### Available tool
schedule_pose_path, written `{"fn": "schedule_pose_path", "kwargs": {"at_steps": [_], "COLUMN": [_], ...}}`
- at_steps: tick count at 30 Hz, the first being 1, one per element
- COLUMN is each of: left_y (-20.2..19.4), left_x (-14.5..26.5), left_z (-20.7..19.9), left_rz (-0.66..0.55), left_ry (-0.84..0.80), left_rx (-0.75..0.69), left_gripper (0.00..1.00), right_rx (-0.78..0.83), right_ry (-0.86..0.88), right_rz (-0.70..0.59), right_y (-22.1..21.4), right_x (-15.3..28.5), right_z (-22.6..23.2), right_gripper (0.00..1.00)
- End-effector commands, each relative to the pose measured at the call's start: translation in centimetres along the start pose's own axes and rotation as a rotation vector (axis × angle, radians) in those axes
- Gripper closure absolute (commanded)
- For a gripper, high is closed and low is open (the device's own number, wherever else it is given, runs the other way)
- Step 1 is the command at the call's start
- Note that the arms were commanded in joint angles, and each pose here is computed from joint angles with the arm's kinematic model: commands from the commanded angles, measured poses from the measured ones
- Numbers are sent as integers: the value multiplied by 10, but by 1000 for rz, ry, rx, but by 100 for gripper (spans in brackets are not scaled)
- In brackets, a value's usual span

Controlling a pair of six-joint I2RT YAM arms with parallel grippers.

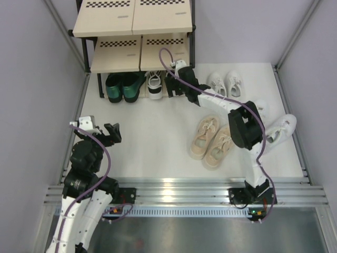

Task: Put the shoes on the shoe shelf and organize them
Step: Adjust the shoe at the shoe shelf.

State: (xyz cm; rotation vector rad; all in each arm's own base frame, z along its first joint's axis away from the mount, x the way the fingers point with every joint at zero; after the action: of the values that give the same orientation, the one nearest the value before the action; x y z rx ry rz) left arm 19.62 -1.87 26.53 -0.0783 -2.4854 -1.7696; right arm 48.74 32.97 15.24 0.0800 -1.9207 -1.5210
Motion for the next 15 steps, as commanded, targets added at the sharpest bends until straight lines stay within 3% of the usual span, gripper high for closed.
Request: {"fn": "schedule_pose_path", "kwargs": {"at_steps": [1, 9, 15], "left_y": [1, 0, 0], "left_x": [-4, -4, -4], "left_z": [1, 2, 1], "left_rz": [-5, -4, -2], "left_ry": [10, 14, 13], "left_rx": [-8, -10, -11], "left_gripper": [10, 10, 10], "right_rx": [-38, -109, -124], "right_ry": [-103, -145, -161], "right_rz": [-120, -118, -125], "right_y": [36, 32, 27], "right_x": [-14, -37, -44], "right_z": [-6, -7, -7], "right_gripper": [11, 11, 19]}}
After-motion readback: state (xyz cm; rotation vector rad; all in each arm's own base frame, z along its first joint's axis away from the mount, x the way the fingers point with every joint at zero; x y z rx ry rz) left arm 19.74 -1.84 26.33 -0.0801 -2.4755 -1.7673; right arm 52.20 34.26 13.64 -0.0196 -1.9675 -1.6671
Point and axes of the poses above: each gripper's point midway between its finger pads, its own x axis back along the fingers, its own z axis along the line the jaws close on, y = z × x, the point moved 2 cm from there along x, back along the fingers, and after that the axes turned 8 degrees about x, right-handed, at the moved point
